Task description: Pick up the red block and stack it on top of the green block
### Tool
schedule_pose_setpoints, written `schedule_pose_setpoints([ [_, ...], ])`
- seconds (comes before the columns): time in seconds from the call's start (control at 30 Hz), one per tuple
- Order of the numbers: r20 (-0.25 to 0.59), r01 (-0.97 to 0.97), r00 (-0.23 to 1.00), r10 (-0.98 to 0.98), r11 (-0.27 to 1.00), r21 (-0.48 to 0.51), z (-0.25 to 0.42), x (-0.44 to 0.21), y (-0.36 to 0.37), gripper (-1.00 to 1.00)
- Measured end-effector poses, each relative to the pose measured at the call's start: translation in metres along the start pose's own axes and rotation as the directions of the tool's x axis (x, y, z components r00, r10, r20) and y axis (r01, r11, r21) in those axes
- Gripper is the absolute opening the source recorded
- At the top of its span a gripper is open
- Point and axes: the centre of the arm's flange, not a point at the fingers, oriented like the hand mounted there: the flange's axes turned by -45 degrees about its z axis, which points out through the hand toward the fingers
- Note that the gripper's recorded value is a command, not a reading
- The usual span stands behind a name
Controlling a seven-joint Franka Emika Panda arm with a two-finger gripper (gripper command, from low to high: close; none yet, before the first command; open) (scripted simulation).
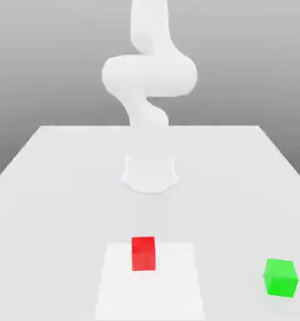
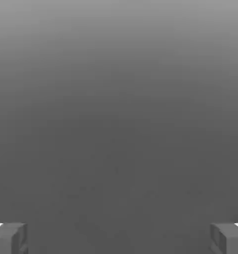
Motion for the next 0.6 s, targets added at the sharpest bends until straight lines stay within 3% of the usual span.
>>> schedule_pose_setpoints([
  [0.3,0.331,0.019,0.943,-0.022,1.0,0.013,0.205,-0.106,0.009,0.0],
  [0.6,0.64,0.046,0.767,-0.051,0.999,0.026,0.328,-0.297,0.015,0.0],
])
